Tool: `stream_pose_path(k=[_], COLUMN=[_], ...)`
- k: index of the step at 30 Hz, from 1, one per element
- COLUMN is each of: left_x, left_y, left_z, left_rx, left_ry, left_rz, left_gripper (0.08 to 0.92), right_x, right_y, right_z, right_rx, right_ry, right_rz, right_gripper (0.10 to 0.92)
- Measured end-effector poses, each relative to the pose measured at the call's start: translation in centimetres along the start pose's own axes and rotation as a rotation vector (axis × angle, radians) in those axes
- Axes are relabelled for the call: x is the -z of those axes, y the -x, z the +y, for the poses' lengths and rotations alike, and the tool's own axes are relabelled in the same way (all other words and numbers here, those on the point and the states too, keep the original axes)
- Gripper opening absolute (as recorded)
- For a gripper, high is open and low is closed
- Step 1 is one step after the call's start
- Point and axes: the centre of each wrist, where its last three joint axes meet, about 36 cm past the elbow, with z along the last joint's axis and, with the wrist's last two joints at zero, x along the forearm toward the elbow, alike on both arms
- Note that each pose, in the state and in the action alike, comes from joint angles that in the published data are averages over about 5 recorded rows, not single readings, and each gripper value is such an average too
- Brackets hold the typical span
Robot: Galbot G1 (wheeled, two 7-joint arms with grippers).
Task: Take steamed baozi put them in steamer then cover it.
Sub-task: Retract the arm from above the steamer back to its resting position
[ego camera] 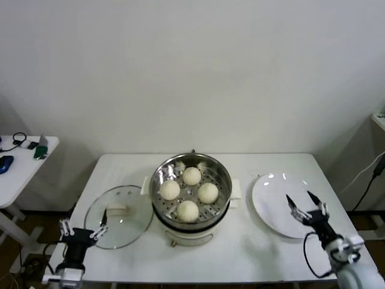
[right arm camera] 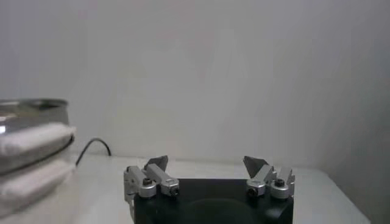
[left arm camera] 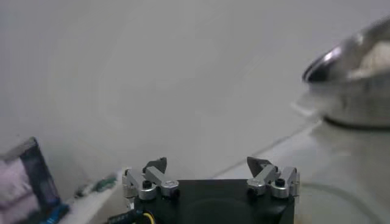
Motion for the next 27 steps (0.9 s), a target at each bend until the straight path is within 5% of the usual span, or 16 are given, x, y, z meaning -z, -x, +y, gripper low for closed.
stream_pose_path(k=[7,15,27], left_x=[-2.3,-5.1,-7.8], left_y=[0.6,1.3,3.4], left_z=[-1.0,-3.6,-7.6], left_rx=[0.059,0.060,0.033], left_ry=[0.350,0.682,0.899], left_rz=[-0.003,0.002,-0.015], left_gripper=[0.823,0.823,0.823], right_x=[-2.6,-4.1,-5.9], right_y=[-2.5,-3.8,-5.0], right_z=[2.1,4.8,7.5], right_rx=[-0.065,-0.097,-0.113], right_ry=[0.044,0.091,0.140], right_rz=[-0.060,-0.103,-0.115], right_gripper=[0.823,0.823,0.823])
